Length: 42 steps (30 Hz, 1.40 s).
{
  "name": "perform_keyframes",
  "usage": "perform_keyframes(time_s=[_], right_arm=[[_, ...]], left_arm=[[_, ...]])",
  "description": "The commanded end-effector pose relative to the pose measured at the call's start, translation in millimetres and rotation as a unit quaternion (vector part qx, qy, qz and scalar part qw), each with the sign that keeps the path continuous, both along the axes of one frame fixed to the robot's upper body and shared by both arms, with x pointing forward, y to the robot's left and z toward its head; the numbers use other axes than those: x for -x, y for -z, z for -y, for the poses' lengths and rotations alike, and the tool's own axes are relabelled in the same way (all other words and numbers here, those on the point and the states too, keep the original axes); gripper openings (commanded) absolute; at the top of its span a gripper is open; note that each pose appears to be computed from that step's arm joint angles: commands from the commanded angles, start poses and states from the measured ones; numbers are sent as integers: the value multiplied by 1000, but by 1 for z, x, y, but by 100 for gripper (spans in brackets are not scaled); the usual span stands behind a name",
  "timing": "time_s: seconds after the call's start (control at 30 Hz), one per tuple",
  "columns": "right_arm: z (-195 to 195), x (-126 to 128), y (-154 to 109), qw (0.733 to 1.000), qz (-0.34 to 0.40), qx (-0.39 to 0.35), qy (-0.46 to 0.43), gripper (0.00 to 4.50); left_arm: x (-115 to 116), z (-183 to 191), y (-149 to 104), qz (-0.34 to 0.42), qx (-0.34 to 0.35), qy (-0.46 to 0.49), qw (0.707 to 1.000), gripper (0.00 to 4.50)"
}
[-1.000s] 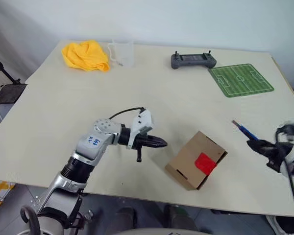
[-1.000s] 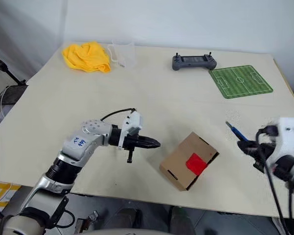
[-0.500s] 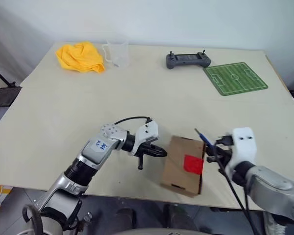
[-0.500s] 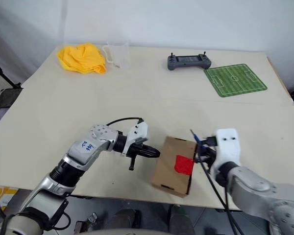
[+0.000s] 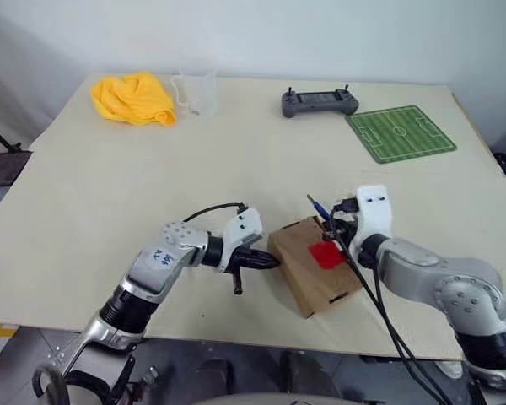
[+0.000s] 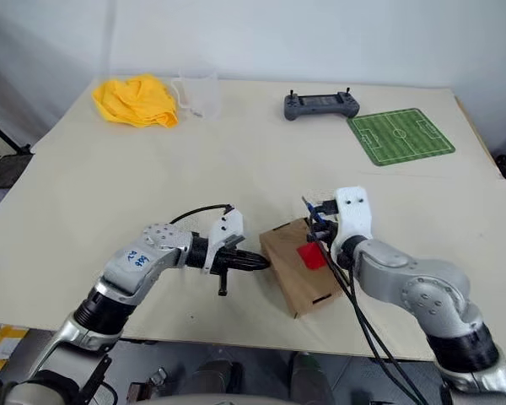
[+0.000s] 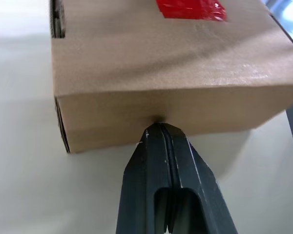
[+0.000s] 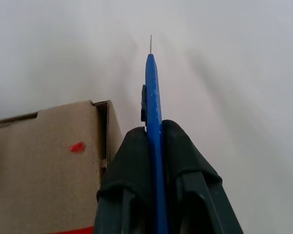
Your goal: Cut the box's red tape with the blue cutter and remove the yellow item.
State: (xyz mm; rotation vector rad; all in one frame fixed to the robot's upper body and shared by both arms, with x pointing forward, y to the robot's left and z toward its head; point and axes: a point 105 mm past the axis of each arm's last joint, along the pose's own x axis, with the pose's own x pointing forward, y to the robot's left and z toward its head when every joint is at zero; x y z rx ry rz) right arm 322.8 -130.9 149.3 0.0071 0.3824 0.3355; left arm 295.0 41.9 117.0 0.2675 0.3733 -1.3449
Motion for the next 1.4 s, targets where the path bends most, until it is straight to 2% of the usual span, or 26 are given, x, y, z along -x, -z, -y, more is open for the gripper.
perform_keyframes(time_s=[0.03, 0.13, 0.23, 0.4, 0.53, 0.7, 0.93, 1.17, 1.33, 1.4], right_arm=[[-18, -13, -7, 999, 23, -9, -48, 10], [-17, -22, -20, 997, 49, 0, -62, 10], [-3, -20, -38, 995, 70, 16, -75, 10], [32, 7, -69, 986, 78, 82, -121, 10], [46, 35, -84, 982, 6, 94, -166, 10], [43, 57, -84, 973, -76, 99, -194, 10], [34, 72, -96, 979, -92, 71, -166, 10], [32, 72, -96, 983, -74, 81, -148, 10], [26, 70, -88, 984, -72, 77, -142, 10], [27, 71, -82, 983, -81, 97, -135, 10]], left_arm=[[-7, -1, -17, 40, 25, -28, 998, 0], [-12, -11, -21, 49, 24, -40, 998, 0], [-15, -26, -32, 46, 33, -46, 997, 0], [3, -35, -61, 16, 82, 34, 996, 0], [7, -9, -76, 23, 107, 93, 990, 0], [-11, 22, -75, 66, 84, 104, 989, 0], [-34, 38, -55, 105, 27, 89, 990, 0], [-34, 46, -38, 96, 13, 88, 991, 0], [-31, 50, -37, 89, 15, 92, 992, 0], [-29, 49, -35, 85, 11, 94, 992, 0]])
